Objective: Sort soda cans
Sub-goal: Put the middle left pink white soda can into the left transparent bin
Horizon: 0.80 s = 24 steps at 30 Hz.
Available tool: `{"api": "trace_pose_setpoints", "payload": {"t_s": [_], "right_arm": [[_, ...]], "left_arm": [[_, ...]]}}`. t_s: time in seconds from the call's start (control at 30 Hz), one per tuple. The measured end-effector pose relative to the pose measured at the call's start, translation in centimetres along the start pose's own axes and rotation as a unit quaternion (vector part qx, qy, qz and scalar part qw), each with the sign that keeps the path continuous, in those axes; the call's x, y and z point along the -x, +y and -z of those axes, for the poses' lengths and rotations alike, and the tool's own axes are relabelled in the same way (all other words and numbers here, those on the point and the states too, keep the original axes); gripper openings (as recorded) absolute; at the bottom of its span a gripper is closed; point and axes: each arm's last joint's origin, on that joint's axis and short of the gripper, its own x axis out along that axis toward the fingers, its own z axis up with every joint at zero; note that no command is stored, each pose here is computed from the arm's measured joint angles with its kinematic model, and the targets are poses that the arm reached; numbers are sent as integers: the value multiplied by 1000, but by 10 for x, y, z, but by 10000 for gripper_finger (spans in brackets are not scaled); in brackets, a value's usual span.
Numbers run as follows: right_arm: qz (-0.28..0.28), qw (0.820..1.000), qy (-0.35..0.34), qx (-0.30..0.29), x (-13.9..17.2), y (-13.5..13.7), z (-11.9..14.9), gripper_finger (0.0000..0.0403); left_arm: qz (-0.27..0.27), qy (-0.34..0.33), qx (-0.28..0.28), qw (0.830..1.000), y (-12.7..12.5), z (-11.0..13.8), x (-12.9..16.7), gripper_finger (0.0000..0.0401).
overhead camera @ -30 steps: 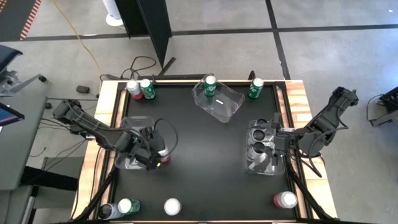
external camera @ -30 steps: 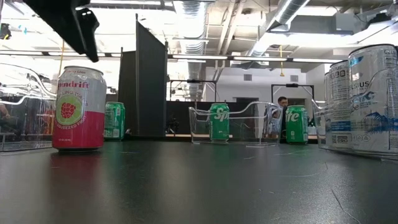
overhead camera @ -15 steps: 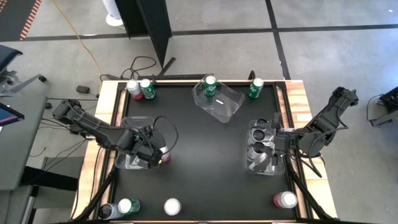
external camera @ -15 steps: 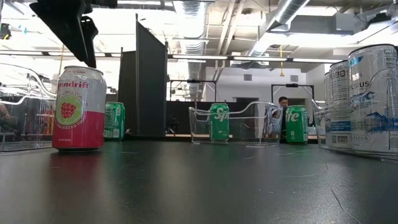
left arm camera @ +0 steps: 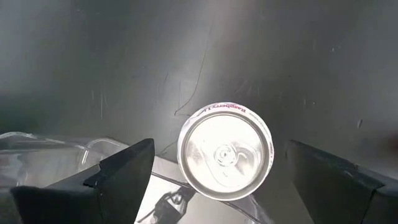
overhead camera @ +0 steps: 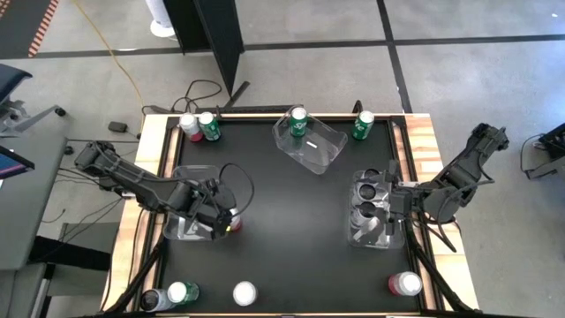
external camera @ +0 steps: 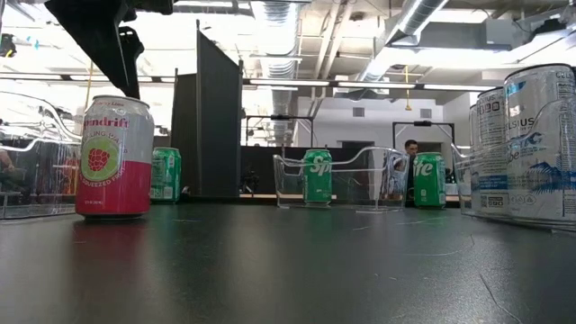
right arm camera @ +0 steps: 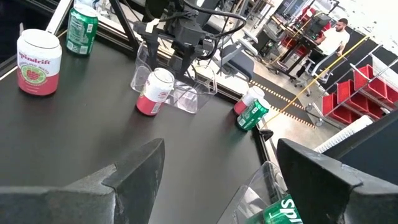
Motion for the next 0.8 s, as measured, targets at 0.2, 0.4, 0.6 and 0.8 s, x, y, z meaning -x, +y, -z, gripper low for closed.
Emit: {"api": "trace_pose_setpoints", "payload": {"t_s": [0.2, 0.4, 0.6, 0.8], "right_arm": [[0, 1000, 0, 0, 0, 0, 0, 329], [0, 1000, 1, 1, 0, 0, 0, 329], [0, 1000, 1, -2, 0, 0, 0, 329], [0, 1000, 1, -2, 0, 0, 0, 329]], "left_arm": [[-4, 4, -3, 1000, 0, 1, 0, 354], [-3, 1, -9, 1000, 0, 1, 0, 354], [-3, 0, -9, 1000, 0, 1, 0, 354], [0, -3, -11, 1000, -1, 0, 0, 354]]}}
